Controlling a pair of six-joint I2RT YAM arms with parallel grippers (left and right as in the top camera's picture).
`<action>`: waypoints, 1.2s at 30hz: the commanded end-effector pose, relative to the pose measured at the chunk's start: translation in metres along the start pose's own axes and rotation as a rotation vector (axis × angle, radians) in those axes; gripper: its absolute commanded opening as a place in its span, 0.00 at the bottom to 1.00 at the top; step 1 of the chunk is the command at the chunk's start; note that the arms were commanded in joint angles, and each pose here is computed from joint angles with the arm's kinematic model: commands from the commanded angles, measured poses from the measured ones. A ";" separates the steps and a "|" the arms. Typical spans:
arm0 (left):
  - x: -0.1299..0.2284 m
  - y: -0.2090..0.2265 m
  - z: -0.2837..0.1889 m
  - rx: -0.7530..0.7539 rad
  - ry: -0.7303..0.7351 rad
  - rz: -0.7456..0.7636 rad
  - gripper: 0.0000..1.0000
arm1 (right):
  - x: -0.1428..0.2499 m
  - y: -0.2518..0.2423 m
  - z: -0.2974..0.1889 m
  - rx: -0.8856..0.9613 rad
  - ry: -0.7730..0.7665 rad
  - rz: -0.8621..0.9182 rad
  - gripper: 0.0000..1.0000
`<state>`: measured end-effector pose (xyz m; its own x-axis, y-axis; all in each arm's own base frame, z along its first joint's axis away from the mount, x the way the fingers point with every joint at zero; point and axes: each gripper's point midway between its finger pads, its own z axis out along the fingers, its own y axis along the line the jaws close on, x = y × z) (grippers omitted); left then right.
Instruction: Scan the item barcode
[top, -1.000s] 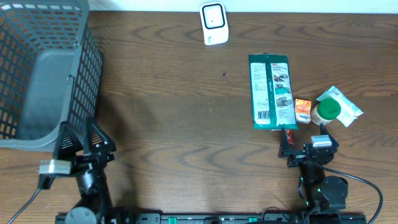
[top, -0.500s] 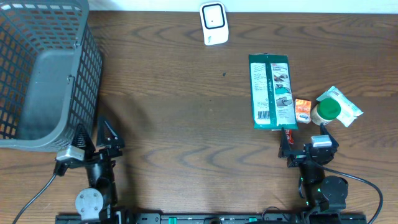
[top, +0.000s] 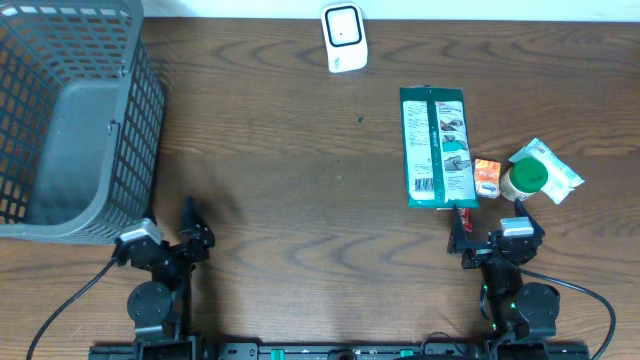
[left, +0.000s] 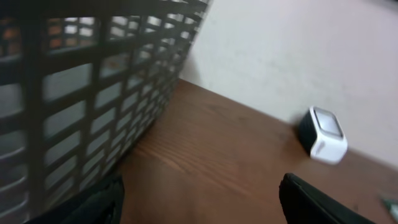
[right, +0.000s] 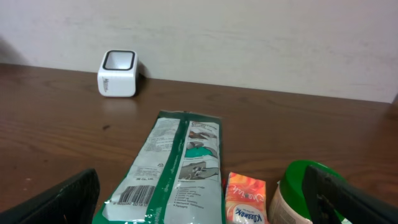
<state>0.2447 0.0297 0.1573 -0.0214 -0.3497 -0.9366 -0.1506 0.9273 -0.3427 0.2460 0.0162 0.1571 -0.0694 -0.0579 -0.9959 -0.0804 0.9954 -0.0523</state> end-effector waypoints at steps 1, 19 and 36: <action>0.006 -0.012 -0.001 0.071 0.022 0.195 0.81 | 0.000 -0.004 0.000 0.020 0.000 -0.001 0.99; 0.022 -0.005 -0.001 0.052 0.091 0.228 0.81 | 0.000 -0.004 0.000 0.020 0.000 -0.001 0.99; 0.022 -0.005 -0.001 0.052 0.091 0.228 0.80 | 0.000 -0.004 0.000 0.020 0.000 -0.001 0.99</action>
<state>0.2447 0.0209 0.1513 -0.0888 -0.1515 -0.9845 -0.0969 0.9850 -0.1429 0.2460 0.0161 0.1571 -0.0694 -0.0579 -0.9959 -0.0801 0.9954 -0.0523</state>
